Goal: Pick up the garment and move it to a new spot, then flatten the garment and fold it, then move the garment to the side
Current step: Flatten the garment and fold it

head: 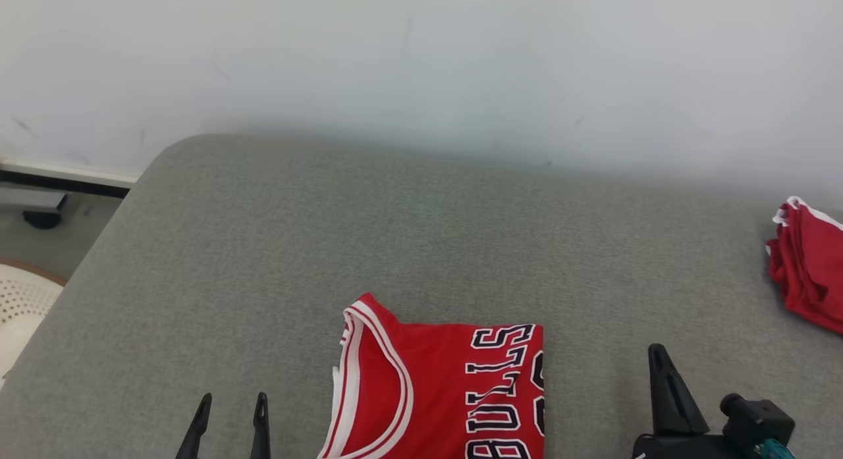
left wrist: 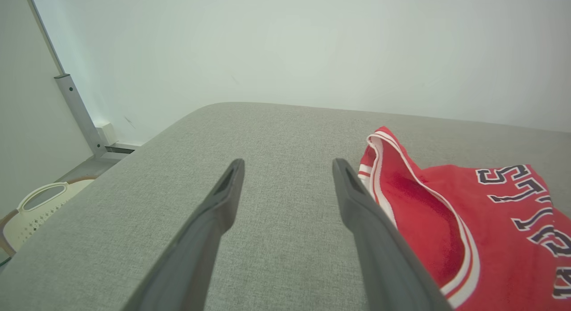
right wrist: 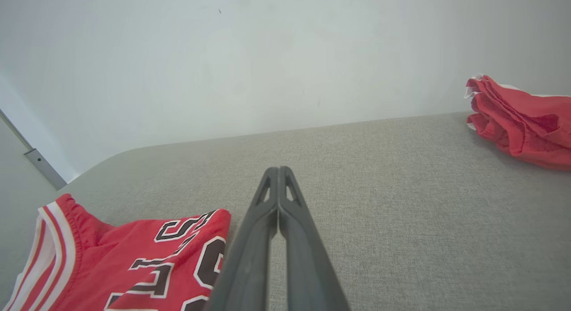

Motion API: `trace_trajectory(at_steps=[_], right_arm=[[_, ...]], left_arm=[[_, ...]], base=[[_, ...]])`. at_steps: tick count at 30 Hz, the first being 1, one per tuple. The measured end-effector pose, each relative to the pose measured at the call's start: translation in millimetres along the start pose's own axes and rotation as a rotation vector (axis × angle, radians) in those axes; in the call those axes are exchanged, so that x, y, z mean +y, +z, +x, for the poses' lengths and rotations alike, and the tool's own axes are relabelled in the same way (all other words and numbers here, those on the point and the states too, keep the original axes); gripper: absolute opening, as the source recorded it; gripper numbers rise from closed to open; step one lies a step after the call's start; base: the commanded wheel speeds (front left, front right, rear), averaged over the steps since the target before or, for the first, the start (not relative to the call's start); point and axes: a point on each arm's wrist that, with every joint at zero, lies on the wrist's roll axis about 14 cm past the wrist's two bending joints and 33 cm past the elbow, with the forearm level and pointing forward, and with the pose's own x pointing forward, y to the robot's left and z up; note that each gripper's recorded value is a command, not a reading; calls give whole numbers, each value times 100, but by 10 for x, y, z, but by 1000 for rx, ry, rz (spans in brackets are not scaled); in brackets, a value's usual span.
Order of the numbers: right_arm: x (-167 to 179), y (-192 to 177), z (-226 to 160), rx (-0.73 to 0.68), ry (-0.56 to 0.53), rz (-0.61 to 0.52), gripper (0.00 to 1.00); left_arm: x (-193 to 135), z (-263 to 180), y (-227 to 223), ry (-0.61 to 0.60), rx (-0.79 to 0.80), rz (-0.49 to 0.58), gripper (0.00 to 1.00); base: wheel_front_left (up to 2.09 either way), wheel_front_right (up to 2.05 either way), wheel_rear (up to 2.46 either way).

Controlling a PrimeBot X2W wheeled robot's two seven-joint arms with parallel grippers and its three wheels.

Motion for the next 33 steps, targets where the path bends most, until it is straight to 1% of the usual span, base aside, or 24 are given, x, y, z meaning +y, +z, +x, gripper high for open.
trace_trajectory(at_steps=[7,14,15,16,17,18,25,33], right_arm=[[-189,230,-235,-78,-61,-6,0],[-338,323,-466,-112,-116,-7,0],[-348,324,-500,-113,-120,-8,13],[-354,323,-525,-113,-124,-8,40],[-364,315,-548,-111,-128,-8,60],[-371,298,-575,-106,-132,-9,100],[-342,200,-656,-76,-130,-9,100],[-205,48,-705,-25,-88,-47,100]], left_arm=[[-103,56,53,-47,-18,14,100],[-227,95,52,-91,-18,22,100],[-250,105,58,-99,-20,24,100],[-271,112,58,-107,-20,24,100],[-288,118,57,-114,-20,26,100],[-300,123,55,-118,-19,30,100],[-356,140,55,-140,-19,41,100],[-373,130,22,-147,-9,45,100]], base=[[0,0,0],[0,0,0],[0,0,0],[0,0,0],[0,0,0],[0,0,0],[0,0,0],[0,0,0]])
